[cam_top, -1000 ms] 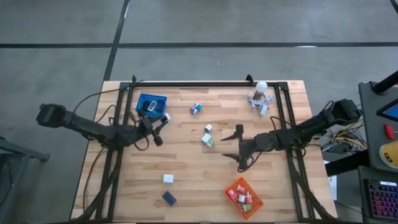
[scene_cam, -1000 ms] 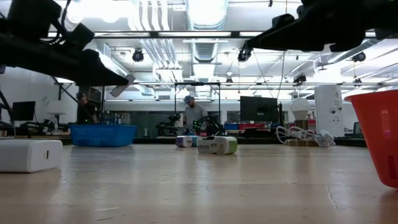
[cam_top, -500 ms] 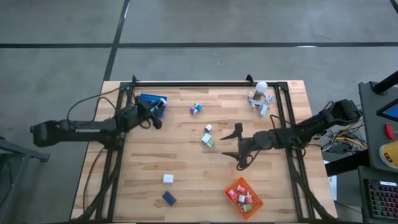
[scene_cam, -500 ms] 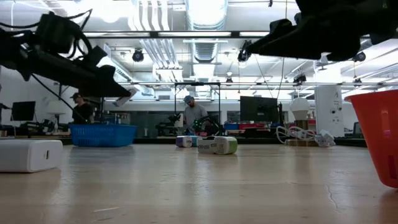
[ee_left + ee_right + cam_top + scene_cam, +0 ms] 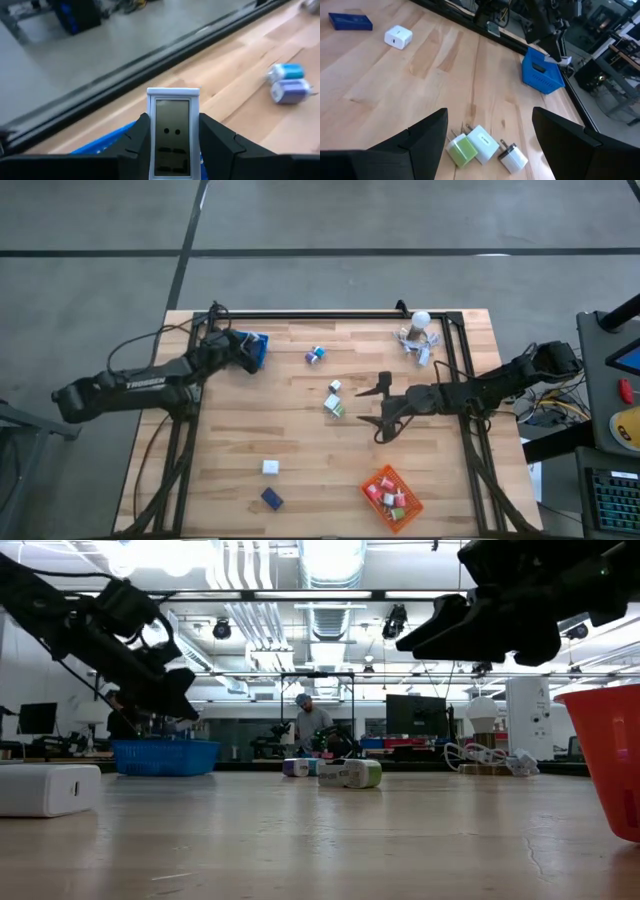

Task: Pick & Place Office items
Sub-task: Put the white digital clock into the blue bin, then put the green charger adapter into the orange bin

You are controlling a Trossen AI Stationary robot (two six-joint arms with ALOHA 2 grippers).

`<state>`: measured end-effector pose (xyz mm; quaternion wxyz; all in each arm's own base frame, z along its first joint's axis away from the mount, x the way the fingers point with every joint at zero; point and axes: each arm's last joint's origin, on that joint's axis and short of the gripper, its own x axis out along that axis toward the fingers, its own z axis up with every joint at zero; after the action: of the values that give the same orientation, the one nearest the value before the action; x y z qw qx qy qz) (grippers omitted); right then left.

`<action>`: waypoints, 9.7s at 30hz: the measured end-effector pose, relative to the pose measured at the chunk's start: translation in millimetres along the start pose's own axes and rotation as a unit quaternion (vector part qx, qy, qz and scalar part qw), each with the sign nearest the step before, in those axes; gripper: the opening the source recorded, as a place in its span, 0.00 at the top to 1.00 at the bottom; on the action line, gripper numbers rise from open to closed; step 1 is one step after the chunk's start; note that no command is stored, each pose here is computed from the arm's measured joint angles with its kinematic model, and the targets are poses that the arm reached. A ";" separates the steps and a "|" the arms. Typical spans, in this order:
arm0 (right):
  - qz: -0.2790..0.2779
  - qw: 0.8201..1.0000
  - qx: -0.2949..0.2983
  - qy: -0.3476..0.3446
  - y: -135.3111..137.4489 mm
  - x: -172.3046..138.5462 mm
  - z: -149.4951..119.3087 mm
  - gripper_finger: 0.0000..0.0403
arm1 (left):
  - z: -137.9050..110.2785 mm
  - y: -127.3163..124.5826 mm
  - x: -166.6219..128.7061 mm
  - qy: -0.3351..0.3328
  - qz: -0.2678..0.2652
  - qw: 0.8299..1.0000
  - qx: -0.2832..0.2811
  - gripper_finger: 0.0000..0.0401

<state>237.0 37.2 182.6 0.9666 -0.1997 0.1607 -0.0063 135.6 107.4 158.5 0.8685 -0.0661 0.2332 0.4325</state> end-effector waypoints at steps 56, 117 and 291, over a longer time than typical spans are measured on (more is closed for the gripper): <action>0.000 1.000 0.017 0.000 0.6 -0.4 -1.5 0.29 | 18.7 1.6 51.2 0.149 0.053 0.987 0.018 0.33; 0.031 0.940 0.258 0.219 -12.3 88.2 7.0 0.29 | 47.1 -95.7 32.6 0.005 -0.270 0.954 0.130 0.35; 0.130 0.903 0.220 0.346 182.0 -31.0 76.7 0.53 | 37.6 -93.4 31.5 -0.020 -0.275 0.954 0.120 0.35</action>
<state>222.2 236.4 188.1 0.8616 0.0558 0.5043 0.0151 238.0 84.3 169.0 0.9599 -0.0139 0.2384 0.1465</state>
